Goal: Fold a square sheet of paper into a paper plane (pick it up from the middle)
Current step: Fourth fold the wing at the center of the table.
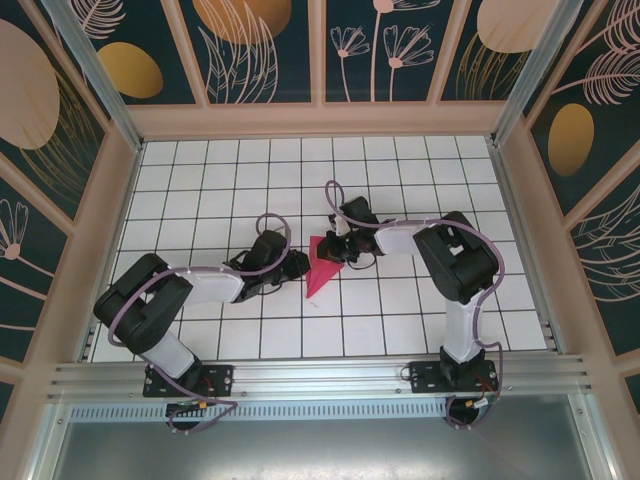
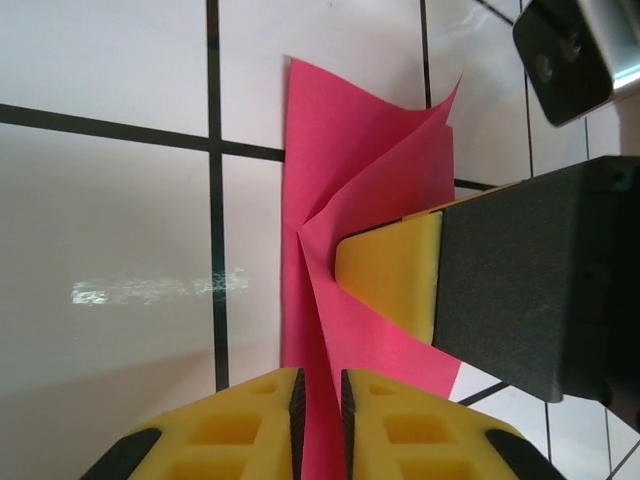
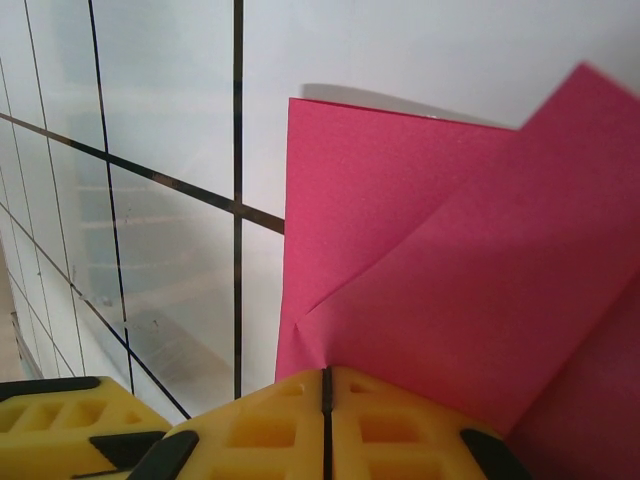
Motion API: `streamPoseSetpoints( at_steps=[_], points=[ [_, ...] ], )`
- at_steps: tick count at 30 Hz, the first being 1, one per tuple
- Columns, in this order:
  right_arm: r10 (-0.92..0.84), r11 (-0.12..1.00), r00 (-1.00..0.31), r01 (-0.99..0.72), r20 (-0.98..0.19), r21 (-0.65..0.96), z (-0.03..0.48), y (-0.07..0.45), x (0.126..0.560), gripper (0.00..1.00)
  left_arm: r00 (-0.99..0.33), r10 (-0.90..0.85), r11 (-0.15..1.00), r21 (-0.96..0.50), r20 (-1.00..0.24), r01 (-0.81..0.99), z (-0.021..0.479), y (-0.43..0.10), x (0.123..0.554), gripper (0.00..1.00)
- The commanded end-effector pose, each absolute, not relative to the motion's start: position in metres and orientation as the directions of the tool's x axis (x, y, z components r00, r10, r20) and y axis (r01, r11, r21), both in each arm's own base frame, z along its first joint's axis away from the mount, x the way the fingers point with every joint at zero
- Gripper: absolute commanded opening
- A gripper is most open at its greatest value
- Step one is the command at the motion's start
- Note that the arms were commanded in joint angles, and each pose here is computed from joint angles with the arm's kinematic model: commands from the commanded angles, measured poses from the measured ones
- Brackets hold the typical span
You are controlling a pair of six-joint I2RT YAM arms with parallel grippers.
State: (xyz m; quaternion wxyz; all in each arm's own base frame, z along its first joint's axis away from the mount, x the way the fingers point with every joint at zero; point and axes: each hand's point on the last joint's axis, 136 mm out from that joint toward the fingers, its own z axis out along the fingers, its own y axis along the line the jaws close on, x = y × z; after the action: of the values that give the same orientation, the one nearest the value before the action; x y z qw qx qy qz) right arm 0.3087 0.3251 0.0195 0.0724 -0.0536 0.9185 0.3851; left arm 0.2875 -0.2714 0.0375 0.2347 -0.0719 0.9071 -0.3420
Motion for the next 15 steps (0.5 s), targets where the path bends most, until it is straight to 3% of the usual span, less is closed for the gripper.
streamPoseSetpoints(
  at_steps=[1,15],
  points=[
    [-0.076,0.705,-0.984,-0.165,-0.158,0.689,0.011,0.326,0.302,0.10,-0.907,-0.226,0.767,-0.639,-0.355,0.060,0.030,-0.277,0.283,0.20],
    [-0.075,0.703,-0.984,-0.165,-0.159,0.692,0.012,0.327,0.302,0.11,-0.933,-0.201,0.740,-0.670,-0.297,0.053,0.016,-0.290,0.281,0.21]
  ],
)
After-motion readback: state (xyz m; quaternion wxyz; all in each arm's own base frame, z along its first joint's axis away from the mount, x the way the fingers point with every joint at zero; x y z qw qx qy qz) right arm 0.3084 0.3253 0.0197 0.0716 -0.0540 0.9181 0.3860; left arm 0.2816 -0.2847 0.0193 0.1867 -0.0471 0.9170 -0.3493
